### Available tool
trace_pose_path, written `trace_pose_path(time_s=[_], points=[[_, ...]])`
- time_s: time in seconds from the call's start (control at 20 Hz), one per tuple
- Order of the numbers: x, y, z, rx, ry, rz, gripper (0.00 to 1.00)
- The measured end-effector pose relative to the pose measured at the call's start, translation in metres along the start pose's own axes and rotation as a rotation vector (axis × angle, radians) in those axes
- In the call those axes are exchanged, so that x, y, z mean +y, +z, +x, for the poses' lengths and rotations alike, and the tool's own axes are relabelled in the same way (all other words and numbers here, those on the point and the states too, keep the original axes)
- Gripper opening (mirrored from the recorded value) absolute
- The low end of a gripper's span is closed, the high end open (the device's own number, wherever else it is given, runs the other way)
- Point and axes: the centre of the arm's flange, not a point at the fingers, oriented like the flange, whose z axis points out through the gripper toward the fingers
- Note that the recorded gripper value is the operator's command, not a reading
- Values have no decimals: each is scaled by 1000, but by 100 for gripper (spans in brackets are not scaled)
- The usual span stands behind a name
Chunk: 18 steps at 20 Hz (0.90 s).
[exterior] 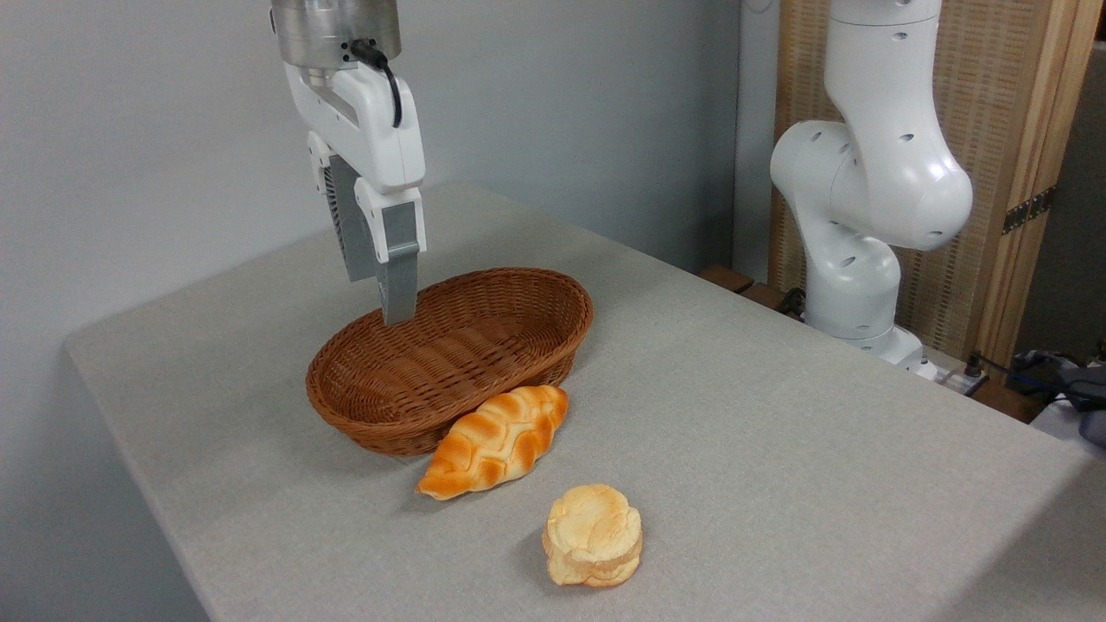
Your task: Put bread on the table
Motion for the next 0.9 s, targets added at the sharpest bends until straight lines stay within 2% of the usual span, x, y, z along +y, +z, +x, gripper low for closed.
trace_pose_path(time_s=[0.35, 0.9], points=[[-32, -5, -33, -1, -105, 11, 100], [-22, -2, -28, -22, -116, -13, 100]])
